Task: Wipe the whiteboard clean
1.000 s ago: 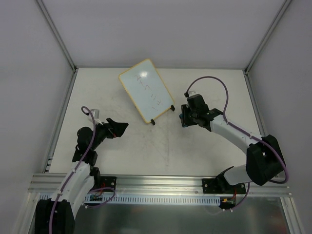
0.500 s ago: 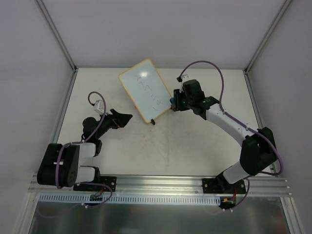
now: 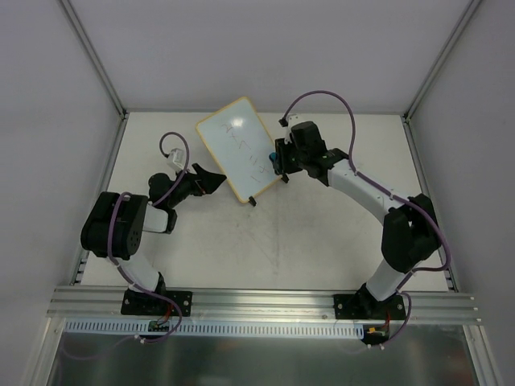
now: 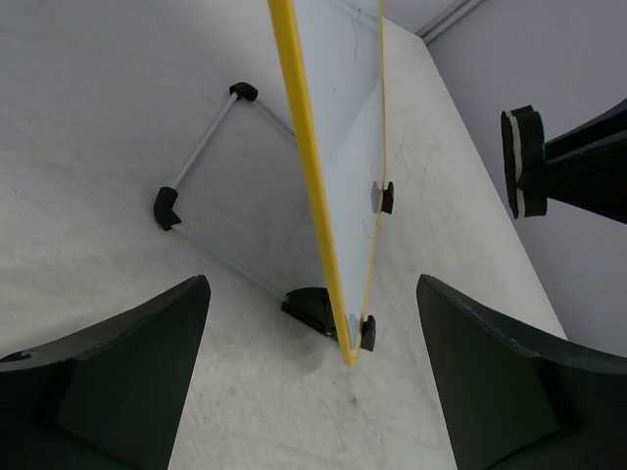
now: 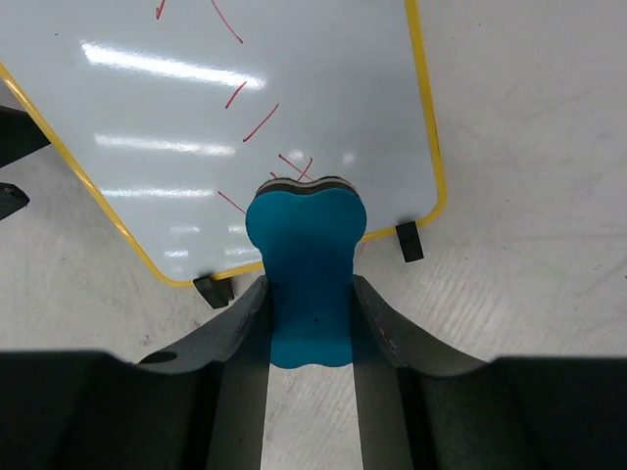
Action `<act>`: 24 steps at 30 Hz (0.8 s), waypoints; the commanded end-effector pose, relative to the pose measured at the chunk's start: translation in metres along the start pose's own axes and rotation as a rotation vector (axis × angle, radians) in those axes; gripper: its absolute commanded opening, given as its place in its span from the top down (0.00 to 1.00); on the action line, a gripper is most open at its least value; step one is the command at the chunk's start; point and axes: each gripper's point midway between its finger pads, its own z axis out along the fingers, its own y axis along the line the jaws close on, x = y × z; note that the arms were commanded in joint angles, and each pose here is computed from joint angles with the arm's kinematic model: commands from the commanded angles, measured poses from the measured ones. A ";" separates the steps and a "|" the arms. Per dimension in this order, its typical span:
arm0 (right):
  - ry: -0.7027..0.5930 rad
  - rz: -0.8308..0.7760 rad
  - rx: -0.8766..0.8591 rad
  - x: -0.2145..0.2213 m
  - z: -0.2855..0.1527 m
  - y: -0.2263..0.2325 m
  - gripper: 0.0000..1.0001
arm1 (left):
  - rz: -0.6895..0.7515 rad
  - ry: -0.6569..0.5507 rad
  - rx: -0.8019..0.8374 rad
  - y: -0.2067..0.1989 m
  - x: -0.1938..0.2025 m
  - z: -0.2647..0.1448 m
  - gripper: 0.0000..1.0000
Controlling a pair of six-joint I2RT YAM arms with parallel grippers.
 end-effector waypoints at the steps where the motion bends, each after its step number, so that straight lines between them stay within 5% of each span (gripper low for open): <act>1: -0.082 -0.037 -0.026 -0.030 0.001 0.010 1.00 | 0.171 -0.156 0.168 -0.039 -0.045 0.011 0.13; 24: -0.117 -0.042 -0.023 -0.021 0.008 0.005 1.00 | 0.171 -0.154 0.245 -0.041 -0.054 0.035 0.47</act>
